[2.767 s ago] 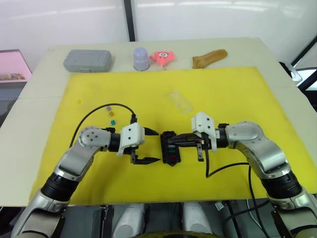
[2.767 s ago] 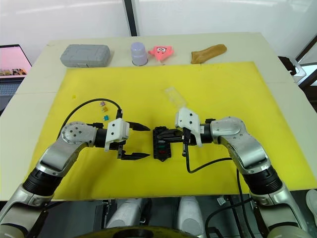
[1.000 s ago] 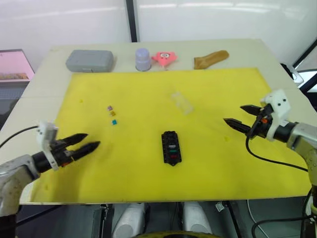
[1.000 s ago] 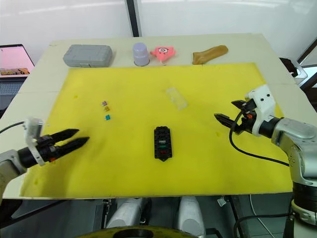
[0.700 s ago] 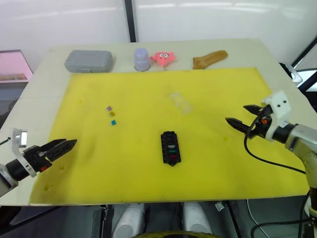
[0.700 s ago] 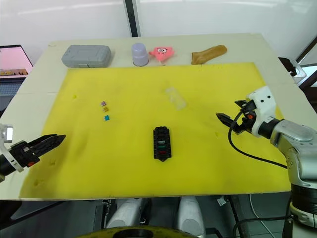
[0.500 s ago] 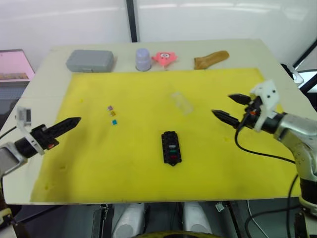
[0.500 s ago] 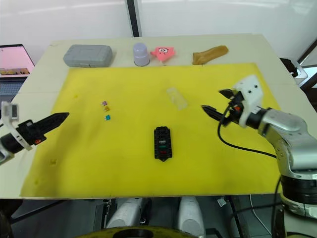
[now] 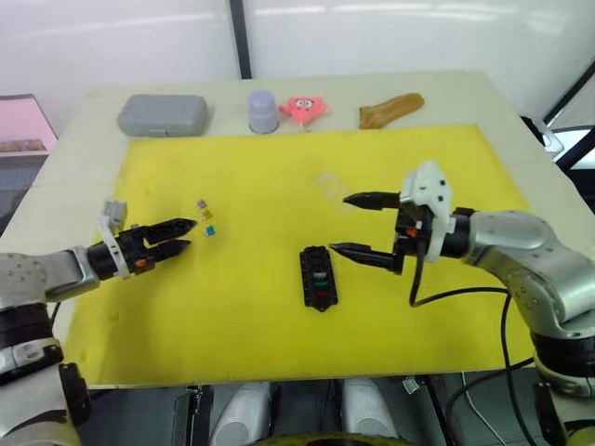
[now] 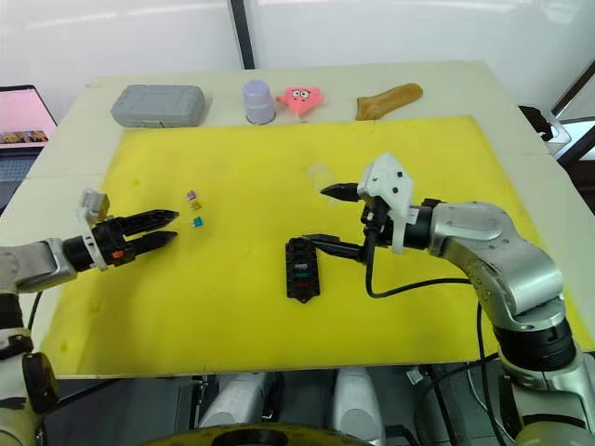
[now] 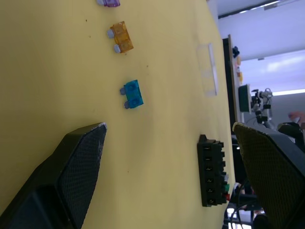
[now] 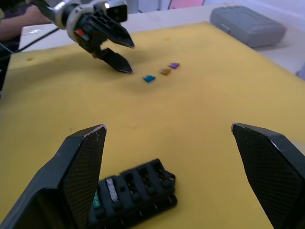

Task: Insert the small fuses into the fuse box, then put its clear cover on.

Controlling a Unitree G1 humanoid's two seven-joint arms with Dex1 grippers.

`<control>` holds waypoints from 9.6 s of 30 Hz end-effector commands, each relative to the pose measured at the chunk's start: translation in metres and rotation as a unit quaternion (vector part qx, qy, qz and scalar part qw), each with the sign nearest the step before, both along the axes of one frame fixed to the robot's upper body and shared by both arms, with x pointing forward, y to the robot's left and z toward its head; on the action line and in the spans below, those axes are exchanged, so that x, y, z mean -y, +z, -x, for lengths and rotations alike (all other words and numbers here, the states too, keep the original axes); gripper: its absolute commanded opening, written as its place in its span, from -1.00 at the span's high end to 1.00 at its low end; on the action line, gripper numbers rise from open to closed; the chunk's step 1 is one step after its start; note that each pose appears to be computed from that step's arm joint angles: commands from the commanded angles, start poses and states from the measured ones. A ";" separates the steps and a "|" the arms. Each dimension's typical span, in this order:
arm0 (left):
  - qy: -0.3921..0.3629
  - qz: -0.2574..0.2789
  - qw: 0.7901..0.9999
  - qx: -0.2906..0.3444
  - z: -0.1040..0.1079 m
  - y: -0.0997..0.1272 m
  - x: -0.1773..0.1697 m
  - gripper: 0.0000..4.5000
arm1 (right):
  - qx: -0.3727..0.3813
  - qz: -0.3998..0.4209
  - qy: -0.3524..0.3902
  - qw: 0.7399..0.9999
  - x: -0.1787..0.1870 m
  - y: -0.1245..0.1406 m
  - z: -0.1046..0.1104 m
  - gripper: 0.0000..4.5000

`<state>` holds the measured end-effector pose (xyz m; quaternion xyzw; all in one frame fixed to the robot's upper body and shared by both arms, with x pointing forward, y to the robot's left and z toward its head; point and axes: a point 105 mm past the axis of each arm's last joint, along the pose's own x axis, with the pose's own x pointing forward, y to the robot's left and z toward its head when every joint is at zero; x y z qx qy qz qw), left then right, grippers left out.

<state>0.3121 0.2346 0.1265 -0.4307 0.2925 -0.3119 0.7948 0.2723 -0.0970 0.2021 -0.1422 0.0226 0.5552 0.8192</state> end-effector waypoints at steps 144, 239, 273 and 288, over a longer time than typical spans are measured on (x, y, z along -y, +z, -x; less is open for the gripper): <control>-0.204 0.161 0.925 0.278 0.026 0.144 0.155 1.00 | -0.225 -0.340 -0.012 0.913 -0.035 0.082 -0.003 -0.05; -0.372 -0.302 0.674 0.563 0.034 0.014 0.170 -0.98 | 0.055 0.211 0.097 0.971 -0.014 -0.040 -0.007 1.00; -0.382 -0.308 0.664 0.564 0.034 0.006 0.171 -0.98 | 0.045 0.243 0.116 0.962 -0.012 -0.046 -0.015 1.00; -0.379 -0.309 0.664 0.565 0.032 0.006 0.172 -0.98 | 0.038 0.249 0.131 0.959 -0.018 -0.046 -0.011 1.00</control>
